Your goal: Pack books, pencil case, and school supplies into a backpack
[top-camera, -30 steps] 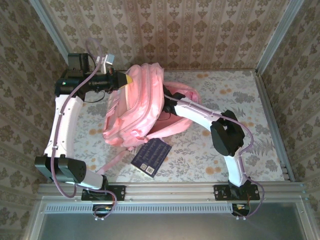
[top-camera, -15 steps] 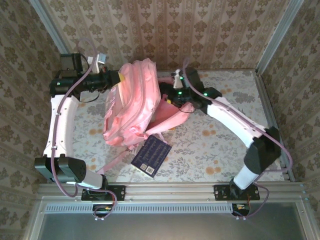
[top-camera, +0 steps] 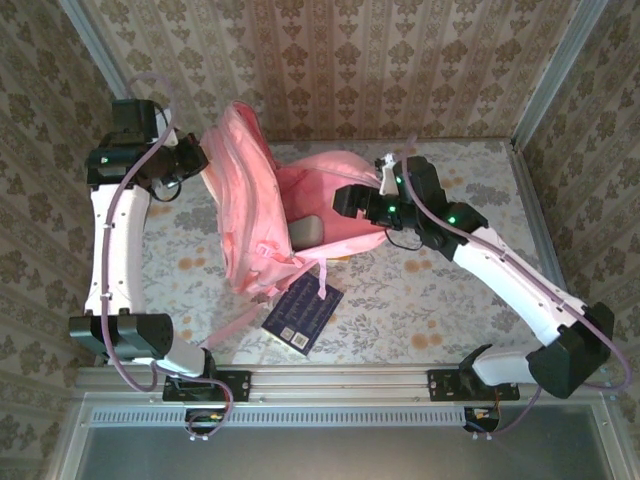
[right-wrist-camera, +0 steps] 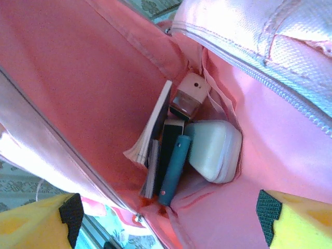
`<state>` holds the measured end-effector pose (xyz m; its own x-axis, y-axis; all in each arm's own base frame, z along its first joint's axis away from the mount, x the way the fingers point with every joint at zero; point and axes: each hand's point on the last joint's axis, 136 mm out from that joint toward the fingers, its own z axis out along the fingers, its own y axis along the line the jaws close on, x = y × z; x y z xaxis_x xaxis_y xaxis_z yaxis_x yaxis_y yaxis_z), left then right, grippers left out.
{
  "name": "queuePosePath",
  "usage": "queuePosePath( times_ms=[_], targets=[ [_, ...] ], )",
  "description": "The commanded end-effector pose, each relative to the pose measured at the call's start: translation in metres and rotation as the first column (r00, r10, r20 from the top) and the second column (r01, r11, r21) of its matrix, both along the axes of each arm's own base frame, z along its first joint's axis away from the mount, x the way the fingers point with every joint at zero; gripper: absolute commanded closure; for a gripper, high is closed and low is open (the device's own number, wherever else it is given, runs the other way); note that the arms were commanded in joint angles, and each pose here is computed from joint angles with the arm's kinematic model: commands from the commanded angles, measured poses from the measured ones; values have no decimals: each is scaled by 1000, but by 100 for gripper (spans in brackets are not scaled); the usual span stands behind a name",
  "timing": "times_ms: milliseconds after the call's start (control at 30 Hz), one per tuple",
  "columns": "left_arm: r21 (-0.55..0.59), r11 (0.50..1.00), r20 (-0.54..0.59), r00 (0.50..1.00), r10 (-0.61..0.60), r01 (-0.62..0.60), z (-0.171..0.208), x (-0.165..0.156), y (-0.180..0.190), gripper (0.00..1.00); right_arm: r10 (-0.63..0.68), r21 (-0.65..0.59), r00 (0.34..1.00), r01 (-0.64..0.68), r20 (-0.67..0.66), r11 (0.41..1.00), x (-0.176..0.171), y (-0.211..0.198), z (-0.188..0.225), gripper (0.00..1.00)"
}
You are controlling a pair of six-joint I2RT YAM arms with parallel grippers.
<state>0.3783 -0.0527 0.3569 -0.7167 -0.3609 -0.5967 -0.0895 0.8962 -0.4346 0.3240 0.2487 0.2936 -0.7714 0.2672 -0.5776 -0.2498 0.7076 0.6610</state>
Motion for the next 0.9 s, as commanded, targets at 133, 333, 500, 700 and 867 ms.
queuePosePath(
  times_ms=[133, 333, 500, 700, 867],
  targets=[
    [70, 987, 234, 964, 122, -142, 50, 37, 44, 100, 22, -9, 997, -22, 76, 1000, -20, -22, 1, 0],
    [-67, 976, 310, 934, -178, 208, 55, 29, -51, 100, 131, 109, 989, -137, 65, 984, -1, 16, 34, 0],
    [-119, 946, 333, 910, -248, 301, 52, 16, -81, 100, 179, 268, 984, -178, 20, 947, 33, 55, 50, 0],
    [-83, 969, 323, 926, -195, 233, 46, 18, -68, 100, 104, 373, 993, -116, 51, 921, 62, 63, 89, 1],
    [49, 994, 325, 943, 76, -97, 62, 24, 12, 100, 23, 310, 985, -76, 169, 948, 41, 34, 125, 1]
  ],
)
